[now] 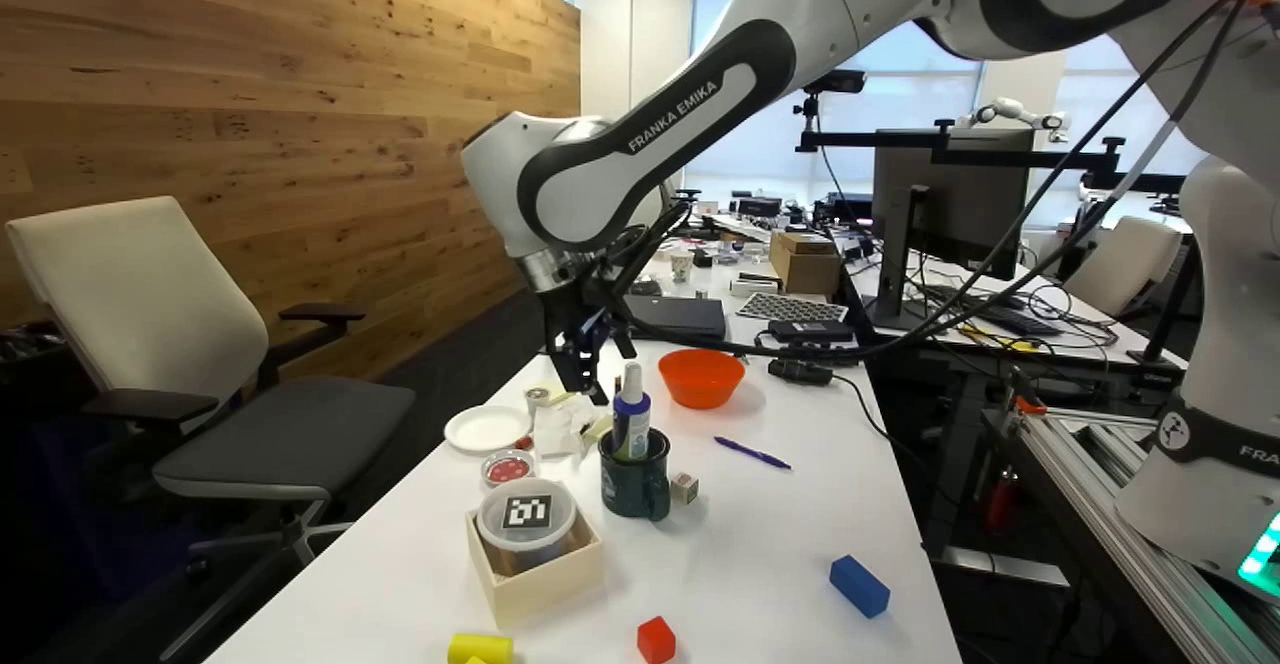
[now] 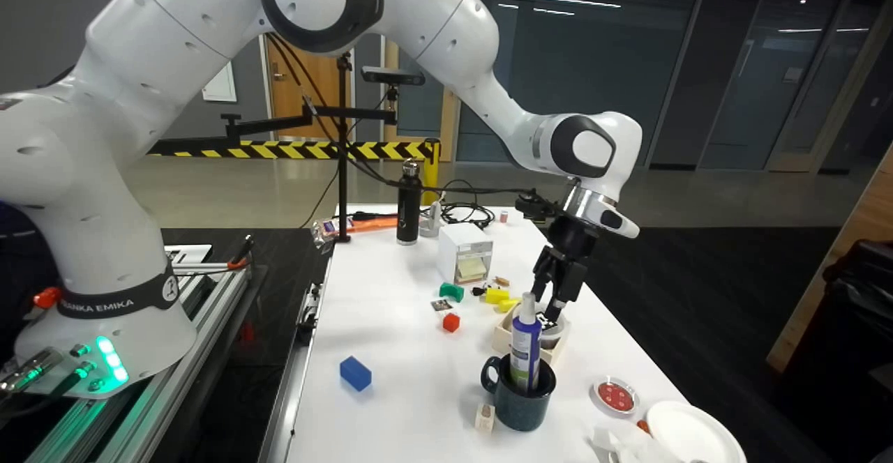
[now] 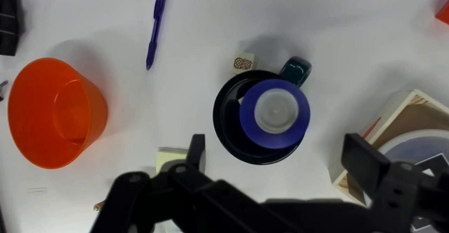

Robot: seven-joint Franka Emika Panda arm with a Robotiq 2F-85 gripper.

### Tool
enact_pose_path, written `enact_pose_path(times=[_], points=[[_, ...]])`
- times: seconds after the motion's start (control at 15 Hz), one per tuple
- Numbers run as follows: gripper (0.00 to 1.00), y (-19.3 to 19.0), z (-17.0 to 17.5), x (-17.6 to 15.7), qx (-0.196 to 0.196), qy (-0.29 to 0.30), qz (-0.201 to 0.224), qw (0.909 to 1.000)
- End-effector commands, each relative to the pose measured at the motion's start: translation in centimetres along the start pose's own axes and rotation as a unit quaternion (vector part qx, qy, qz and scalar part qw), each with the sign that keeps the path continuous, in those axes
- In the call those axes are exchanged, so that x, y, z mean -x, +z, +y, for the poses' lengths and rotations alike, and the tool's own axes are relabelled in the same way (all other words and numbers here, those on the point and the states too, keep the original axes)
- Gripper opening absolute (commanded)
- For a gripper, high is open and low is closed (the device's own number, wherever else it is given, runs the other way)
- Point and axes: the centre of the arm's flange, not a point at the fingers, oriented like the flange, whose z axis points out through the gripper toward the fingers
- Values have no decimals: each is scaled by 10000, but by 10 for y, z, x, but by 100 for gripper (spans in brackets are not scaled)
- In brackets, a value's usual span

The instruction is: Remove the blue bottle from the mug and put it on the table

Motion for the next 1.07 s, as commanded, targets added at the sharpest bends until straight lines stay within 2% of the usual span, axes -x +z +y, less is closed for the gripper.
enact_pose_path(times=[0.0,0.6,1.0], points=[[100,2,2,-43,83,43,-311,9995],[100,32,-4,-47,245,-167,-1106,9934],[100,36,-17,-42,134,-301,-1490,9883]])
